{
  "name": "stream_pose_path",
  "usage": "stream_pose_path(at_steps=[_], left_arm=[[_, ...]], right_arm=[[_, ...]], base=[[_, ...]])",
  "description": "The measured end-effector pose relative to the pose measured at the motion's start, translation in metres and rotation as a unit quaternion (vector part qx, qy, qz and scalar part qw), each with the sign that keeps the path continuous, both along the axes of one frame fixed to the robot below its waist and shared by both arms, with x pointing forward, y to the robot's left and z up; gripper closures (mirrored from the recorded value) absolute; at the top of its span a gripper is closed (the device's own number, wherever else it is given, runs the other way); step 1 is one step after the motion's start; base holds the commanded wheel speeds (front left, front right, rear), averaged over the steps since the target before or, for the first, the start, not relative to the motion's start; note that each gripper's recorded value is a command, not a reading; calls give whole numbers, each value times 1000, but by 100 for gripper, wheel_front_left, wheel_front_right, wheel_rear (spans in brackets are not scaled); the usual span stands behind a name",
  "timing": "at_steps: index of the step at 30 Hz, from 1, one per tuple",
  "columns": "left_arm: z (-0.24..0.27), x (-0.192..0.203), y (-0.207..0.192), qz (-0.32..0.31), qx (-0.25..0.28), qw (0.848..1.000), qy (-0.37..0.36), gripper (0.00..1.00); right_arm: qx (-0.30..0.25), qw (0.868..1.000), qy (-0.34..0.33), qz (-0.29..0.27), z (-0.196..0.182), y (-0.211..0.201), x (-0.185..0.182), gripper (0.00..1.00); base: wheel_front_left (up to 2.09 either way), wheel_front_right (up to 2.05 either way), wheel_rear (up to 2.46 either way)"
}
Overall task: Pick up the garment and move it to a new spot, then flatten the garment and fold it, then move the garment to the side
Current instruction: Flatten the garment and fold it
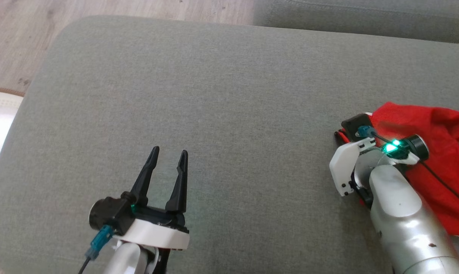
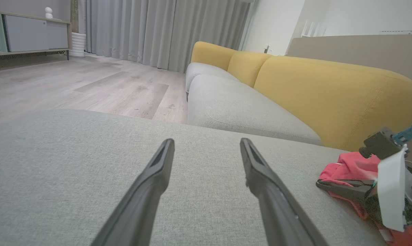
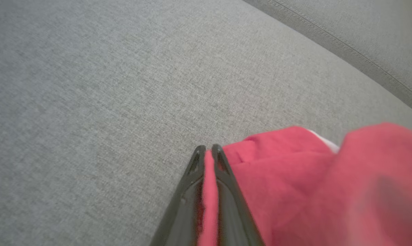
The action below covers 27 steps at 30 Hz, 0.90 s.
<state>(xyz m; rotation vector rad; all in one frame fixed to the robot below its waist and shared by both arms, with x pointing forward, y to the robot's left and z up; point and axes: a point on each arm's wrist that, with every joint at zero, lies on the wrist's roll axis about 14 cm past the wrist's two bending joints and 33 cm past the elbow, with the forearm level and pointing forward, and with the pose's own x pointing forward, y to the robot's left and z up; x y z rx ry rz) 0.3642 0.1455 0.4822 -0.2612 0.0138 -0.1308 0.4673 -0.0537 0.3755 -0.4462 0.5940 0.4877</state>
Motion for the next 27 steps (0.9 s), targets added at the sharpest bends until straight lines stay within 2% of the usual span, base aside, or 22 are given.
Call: stream_pose_path(at_steps=[5, 8, 13, 17, 22, 27], left_arm=[[1, 2, -5, -9, -1, 1000, -2, 0], [4, 5, -10, -16, -1, 1000, -7, 0], [8, 7, -12, -20, 0, 1000, -13, 0], [8, 6, -10, -17, 0, 1000, -13, 0], [6, 4, -5, -10, 2, 1000, -9, 0], [0, 4, -1, -3, 2, 1000, 0, 0]], right_arm=[[56, 998, -32, -1, 11, 6, 1, 100], [108, 992, -67, 16, 36, 28, 9, 100], [204, 966, -146, 69, 108, 78, 25, 100], [252, 951, -155, 93, 132, 102, 21, 100], [245, 955, -134, 95, 124, 108, 23, 100], [195, 970, -126, 79, 110, 95, 48, 100]], base=[[0, 0, 0], [0, 0, 0], [0, 0, 0], [0, 0, 0], [0, 0, 0], [0, 0, 0]])
